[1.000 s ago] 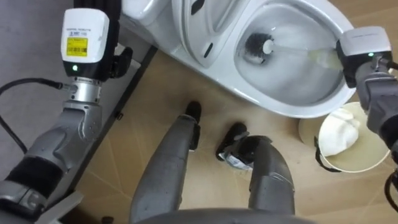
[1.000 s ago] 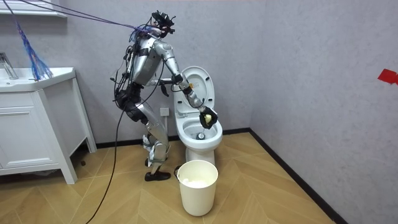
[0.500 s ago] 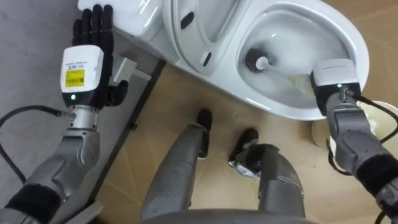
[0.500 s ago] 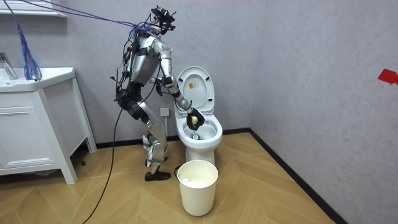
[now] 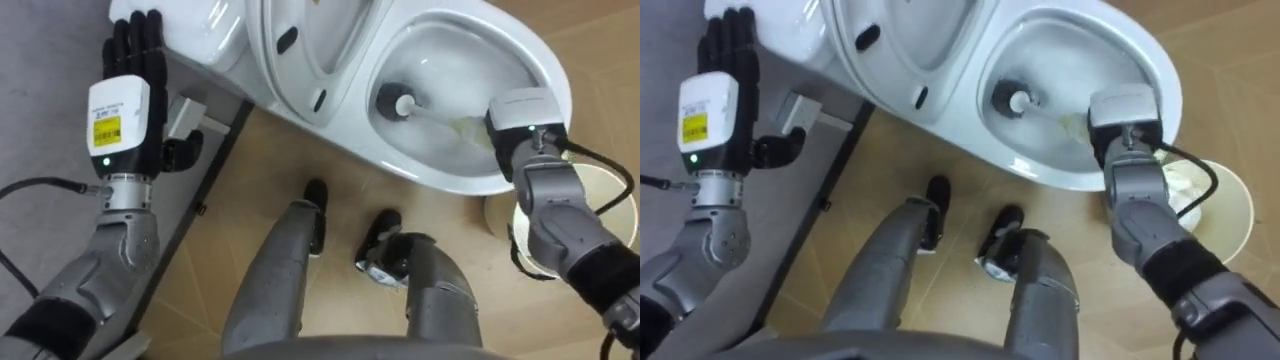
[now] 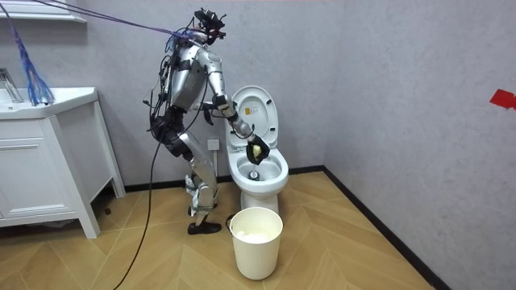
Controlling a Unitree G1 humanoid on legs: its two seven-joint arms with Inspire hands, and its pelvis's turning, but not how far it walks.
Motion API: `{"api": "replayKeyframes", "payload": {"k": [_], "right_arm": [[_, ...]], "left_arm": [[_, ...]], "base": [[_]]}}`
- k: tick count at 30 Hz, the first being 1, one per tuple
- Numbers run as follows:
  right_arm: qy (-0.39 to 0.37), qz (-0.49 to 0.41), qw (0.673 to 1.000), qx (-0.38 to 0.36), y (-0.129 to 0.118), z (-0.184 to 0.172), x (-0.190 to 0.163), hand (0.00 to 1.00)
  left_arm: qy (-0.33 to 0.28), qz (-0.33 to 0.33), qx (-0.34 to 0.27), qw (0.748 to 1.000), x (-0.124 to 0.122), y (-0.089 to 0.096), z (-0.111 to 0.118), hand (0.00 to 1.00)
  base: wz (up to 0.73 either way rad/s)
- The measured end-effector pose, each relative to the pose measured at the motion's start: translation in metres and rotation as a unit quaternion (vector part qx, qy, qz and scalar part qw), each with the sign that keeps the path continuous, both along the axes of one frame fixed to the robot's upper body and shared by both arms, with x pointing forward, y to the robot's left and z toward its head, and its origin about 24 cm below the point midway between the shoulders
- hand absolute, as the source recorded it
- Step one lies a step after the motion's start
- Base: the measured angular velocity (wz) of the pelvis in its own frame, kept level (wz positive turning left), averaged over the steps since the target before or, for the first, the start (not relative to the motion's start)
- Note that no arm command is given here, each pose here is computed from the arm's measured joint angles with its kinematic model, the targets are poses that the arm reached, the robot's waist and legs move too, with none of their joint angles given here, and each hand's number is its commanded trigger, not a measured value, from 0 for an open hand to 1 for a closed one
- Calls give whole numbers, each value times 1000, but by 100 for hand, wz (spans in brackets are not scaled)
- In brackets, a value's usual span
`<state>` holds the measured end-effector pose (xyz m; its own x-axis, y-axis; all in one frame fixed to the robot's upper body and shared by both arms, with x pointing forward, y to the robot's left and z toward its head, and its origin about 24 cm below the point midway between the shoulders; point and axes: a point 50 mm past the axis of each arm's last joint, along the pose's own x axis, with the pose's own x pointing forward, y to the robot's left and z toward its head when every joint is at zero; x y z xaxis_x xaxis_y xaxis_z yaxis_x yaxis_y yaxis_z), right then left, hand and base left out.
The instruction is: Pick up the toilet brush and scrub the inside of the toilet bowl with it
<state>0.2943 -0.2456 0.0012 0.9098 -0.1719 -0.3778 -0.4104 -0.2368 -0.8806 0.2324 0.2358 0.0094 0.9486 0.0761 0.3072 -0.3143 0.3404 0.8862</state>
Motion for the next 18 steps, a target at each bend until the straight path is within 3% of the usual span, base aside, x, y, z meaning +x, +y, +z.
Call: {"api": "replayKeyframes", "payload": {"k": [4, 9, 18], "right_arm": [[-27, 6, 999, 16, -9, 15, 21, 100], [-83, 34, 996, -18, -23, 48, 38, 100], [-77, 90, 992, -52, 2, 36, 30, 100]], "left_arm": [[-15, -2, 26, 1000, 5, 3, 7, 0], [-13, 2, 51, 999, 4, 5, 7, 0], [4, 4, 50, 999, 4, 5, 8, 0]], "base": [[2], [3], [-2]]}}
